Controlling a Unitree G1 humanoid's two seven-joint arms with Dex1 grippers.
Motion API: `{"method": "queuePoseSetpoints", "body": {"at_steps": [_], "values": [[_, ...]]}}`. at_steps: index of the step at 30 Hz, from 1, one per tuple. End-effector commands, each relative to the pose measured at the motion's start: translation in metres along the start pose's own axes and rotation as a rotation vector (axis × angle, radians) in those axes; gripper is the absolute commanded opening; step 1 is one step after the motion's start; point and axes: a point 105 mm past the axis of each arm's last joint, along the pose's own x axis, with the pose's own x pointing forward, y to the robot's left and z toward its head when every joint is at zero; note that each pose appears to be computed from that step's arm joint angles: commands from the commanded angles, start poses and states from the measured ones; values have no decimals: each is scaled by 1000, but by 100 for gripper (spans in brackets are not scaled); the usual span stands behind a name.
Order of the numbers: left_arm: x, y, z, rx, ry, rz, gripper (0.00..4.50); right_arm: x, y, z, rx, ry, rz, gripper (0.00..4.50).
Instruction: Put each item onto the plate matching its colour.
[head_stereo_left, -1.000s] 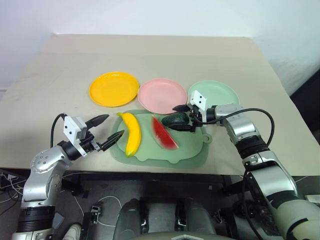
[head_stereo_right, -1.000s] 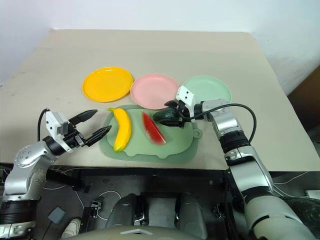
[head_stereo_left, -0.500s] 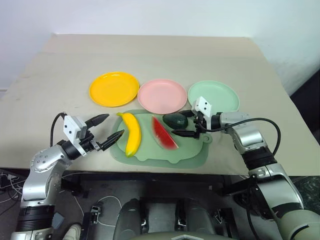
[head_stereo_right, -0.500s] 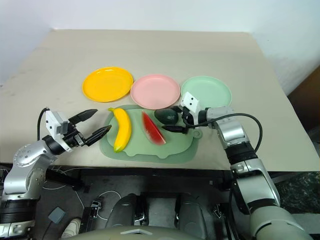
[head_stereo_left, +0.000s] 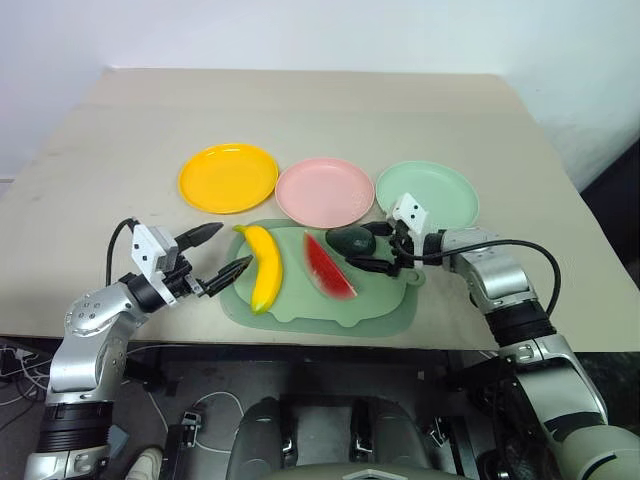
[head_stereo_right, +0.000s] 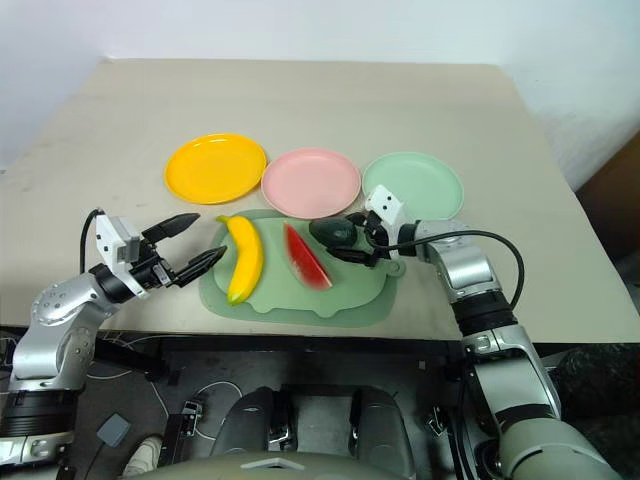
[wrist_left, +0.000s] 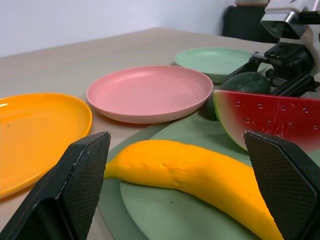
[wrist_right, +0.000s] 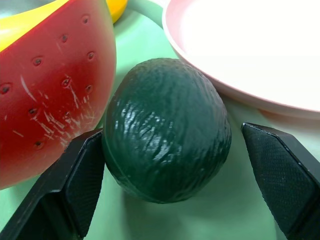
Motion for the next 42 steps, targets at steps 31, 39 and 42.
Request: {"method": "queuePoseSetpoints", "body": {"at_steps": [31,39,42], "values": [[4,4,6,35,-7,-19,450,-67,-86,17,68,-88,-566,344],[8,6,7,42,-15,-28,450,-78,-83,24,21,-111,-567,447],[9,7,7,41,-15,-30,450,-89,-80,31,19,-123,-577,447]]}}
